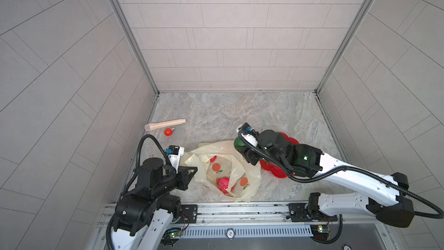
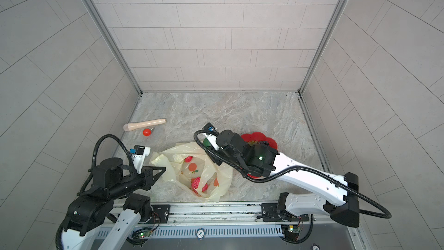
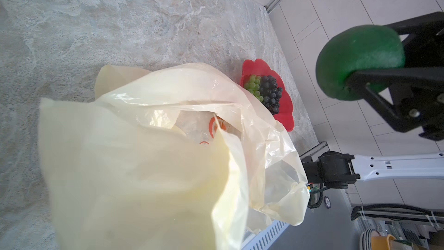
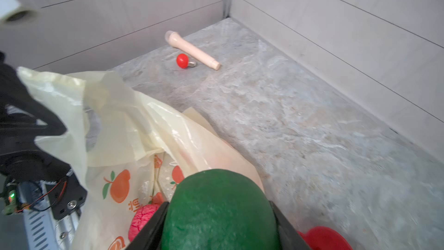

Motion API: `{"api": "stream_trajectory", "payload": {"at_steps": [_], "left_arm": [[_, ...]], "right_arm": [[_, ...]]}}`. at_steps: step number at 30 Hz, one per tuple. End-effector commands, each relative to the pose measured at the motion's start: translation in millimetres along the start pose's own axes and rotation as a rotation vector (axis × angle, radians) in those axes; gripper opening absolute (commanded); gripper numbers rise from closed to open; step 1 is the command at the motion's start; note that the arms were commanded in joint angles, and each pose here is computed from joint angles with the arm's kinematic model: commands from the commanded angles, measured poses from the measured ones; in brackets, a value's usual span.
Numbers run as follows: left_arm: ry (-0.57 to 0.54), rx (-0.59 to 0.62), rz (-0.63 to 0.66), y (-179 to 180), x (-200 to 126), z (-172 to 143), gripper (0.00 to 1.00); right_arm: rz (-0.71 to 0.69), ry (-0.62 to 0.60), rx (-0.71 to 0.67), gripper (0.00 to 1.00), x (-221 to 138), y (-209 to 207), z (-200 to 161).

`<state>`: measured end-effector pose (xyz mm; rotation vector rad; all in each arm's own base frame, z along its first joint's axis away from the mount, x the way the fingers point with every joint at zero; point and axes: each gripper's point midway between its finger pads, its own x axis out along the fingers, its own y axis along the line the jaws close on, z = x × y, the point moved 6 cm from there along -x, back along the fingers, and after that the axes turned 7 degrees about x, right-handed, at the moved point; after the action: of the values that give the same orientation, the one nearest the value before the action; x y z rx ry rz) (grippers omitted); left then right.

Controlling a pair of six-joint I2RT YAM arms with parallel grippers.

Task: Take fruits out of the plastic bag
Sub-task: Take out the fake fruit from the plastic bag, then place the fake fruit on the plate.

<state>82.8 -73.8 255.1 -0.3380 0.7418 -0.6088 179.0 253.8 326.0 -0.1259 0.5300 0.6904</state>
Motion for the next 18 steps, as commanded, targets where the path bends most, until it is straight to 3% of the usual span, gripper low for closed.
{"api": "stream_trajectory", "payload": {"at_steps": [1, 7, 18], "left_arm": [[-0.014, 0.010, -0.007, 0, 0, 1, 0.02], [-0.017, 0.005, 0.003, 1, 0, 1, 0.02], [-0.004, -0.007, 0.009, 2, 3, 2, 0.02]], "right_arm": [[-0.202, 0.087, 0.070, 0.48, -9, -39, -23], [-0.414, 0.166, 0.154, 0.47, -22, -91, -52], [-0.486, 0.207, 0.231, 0.48, -10, -125, -93]]}}
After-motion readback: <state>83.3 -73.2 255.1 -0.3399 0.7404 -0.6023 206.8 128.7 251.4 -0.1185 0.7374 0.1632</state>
